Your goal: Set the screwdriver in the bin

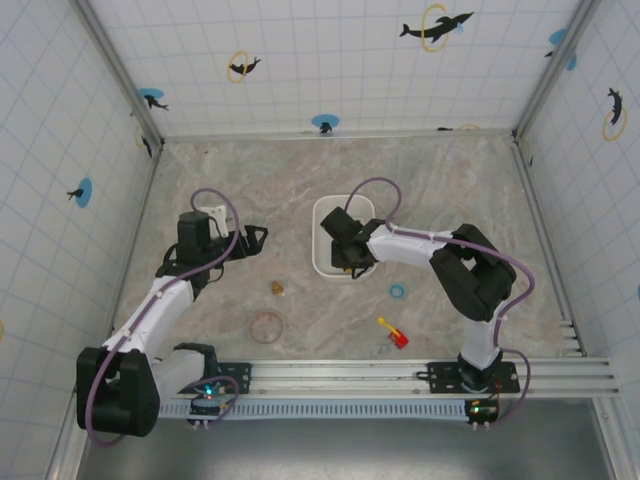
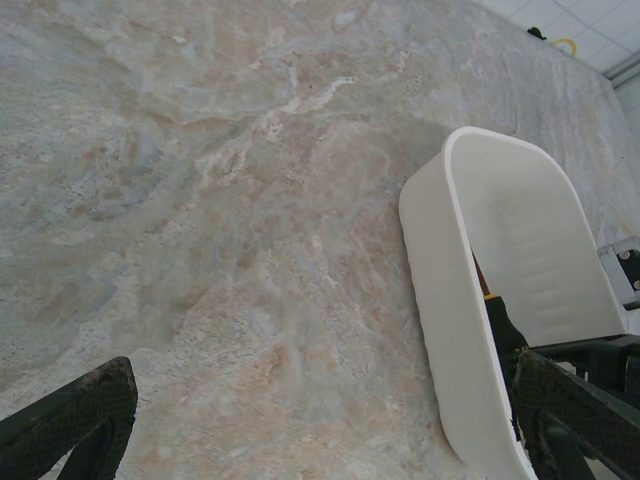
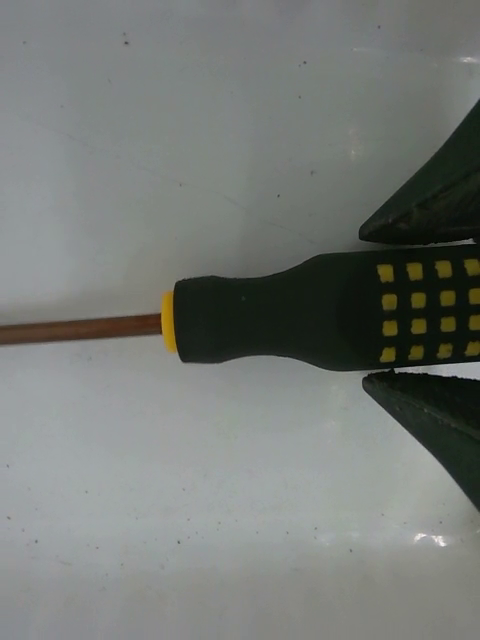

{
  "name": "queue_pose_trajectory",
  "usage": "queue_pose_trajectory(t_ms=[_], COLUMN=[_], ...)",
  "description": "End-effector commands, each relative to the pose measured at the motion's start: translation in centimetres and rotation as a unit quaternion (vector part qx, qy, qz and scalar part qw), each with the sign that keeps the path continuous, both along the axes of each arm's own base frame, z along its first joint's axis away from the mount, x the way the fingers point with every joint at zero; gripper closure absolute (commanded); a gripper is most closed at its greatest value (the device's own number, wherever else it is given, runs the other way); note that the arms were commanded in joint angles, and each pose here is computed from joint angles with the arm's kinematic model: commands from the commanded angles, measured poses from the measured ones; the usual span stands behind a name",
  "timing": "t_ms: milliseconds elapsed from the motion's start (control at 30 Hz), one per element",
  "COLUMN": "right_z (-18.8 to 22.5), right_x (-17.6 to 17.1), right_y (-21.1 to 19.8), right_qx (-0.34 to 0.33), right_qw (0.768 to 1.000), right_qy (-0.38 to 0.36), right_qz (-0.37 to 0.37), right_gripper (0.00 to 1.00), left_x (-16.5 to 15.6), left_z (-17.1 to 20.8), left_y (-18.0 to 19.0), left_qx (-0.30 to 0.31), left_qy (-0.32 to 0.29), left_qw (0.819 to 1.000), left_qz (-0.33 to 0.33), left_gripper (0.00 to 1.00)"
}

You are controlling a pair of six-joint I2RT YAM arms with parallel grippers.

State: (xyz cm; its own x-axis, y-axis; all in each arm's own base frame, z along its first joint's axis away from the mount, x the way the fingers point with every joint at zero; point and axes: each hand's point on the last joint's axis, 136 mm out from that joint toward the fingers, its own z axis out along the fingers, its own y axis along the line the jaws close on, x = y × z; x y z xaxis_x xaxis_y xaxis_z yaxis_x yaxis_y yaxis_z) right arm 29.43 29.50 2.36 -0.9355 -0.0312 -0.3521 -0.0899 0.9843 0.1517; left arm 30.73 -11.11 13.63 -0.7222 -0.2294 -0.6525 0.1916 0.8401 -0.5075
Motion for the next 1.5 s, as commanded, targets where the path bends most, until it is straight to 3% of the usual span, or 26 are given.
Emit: queue_pose_trajectory(t_ms=[0,200,500,700,800,900,1100,1267,1467], right_z=[0.2,2.2,8.4,13.3,15.6,17.3,18.2,17.0,14.2], right_x=[0.3,0.8,1.2,1.5,2.8,4.5,7.8,9.1,8.9], right_y=[0.2,0.3,-0.7,-2.7,-5.8,-9.8,-19.5,-26.2,-28.8], right_qx=[-0.008,-0.005,-0.004,-0.029,-0.074,-0.079,-0.052,-0.061,-0.079], right_qw=[1.0,1.0,0.998,0.99,0.977,0.972,0.968,0.946,0.922], right_qy=[0.0,-0.014,-0.051,-0.095,-0.156,-0.196,-0.246,-0.303,-0.364], right_qz=[0.0,0.004,0.02,0.099,0.122,0.104,-0.008,-0.093,-0.107], right_gripper=[0.58,0.54,0.45,0.42,0.41,0.41,0.4,0.39,0.37], left_x=[0.2,0.2,1.0,2.3,2.9,3.3,4.4,4.7,4.0], left_z=[0.5,0.6,1.9,4.3,5.7,7.1,8.6,8.9,7.8], left_y=[-0.1,-0.2,0.2,1.5,2.5,3.3,4.7,6.6,8.8], left_qx=[0.01,0.01,0.023,0.055,0.078,0.095,0.129,0.175,0.222], left_qy=[-0.01,-0.011,-0.034,-0.084,-0.126,-0.166,-0.209,-0.278,-0.311], left_qw=[1.0,1.0,0.999,0.995,0.988,0.979,0.964,0.934,0.905], left_qz=[-0.009,-0.01,-0.004,0.028,0.047,0.066,0.098,0.14,0.186], left_gripper=[0.02,0.02,0.02,0.02,0.02,0.03,0.02,0.03,0.03])
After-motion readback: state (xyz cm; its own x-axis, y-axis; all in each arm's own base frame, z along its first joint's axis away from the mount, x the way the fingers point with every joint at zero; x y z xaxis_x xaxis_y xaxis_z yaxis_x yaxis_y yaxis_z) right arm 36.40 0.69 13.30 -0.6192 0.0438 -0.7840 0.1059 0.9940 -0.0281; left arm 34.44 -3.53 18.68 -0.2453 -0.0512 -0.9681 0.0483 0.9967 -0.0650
